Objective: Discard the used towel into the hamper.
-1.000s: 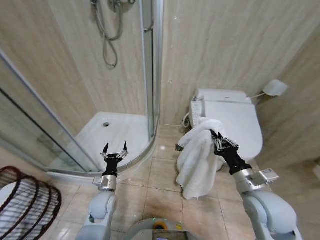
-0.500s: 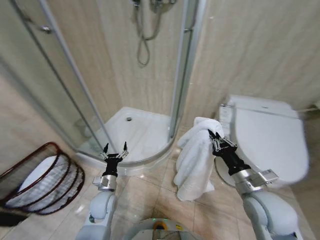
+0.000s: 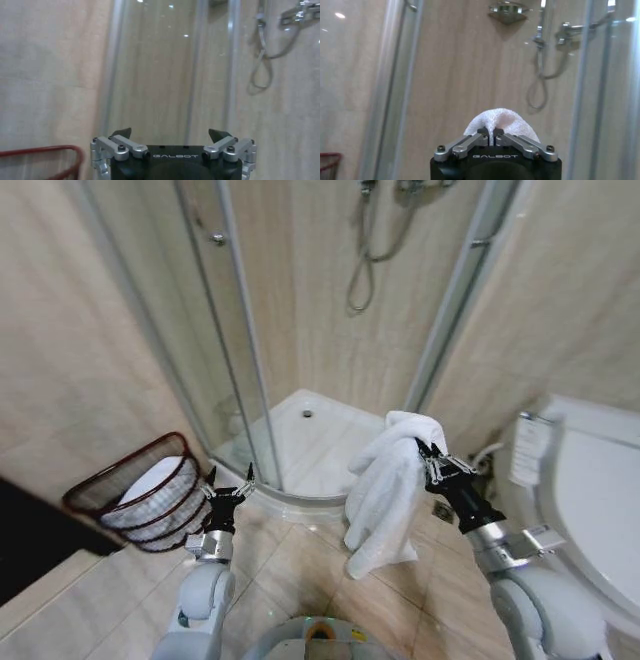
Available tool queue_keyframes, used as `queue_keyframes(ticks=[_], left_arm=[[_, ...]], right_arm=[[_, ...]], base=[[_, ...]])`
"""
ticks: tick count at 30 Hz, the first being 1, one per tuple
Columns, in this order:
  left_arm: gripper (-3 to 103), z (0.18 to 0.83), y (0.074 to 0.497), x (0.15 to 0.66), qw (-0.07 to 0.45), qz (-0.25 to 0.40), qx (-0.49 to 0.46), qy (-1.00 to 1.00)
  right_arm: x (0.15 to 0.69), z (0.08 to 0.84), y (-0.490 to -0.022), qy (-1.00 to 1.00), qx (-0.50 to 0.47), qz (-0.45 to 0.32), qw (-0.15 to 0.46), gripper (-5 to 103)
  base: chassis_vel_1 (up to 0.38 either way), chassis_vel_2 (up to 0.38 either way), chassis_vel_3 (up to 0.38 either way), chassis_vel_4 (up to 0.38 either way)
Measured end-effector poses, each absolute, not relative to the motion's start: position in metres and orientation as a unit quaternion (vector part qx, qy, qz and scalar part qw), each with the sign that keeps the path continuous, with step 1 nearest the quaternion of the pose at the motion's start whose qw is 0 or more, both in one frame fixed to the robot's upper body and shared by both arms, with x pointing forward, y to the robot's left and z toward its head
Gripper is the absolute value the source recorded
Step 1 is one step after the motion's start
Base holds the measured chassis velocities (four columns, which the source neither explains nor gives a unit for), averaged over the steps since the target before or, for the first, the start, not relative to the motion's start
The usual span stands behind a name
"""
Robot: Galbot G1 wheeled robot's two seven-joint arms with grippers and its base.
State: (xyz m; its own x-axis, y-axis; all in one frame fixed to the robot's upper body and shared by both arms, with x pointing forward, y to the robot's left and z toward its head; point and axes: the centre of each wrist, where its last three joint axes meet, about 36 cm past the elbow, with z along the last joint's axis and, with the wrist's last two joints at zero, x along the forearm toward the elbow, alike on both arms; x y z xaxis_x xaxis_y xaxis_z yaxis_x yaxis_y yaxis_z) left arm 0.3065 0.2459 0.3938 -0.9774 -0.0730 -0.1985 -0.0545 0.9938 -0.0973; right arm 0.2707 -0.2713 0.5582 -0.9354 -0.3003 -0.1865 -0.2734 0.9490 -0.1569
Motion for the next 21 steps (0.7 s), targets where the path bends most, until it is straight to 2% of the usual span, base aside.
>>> queue_keyframes(ticks=[21], left_arm=[[100,0.3921,0.2487,0.3066,0.103,-0.043,-0.032,0.993]], right_arm=[[0.2707,0.5547,-0.2612,0.978,-0.170,-0.066,0.099,3]], base=[[0.119,0.121,0.130,0.117]])
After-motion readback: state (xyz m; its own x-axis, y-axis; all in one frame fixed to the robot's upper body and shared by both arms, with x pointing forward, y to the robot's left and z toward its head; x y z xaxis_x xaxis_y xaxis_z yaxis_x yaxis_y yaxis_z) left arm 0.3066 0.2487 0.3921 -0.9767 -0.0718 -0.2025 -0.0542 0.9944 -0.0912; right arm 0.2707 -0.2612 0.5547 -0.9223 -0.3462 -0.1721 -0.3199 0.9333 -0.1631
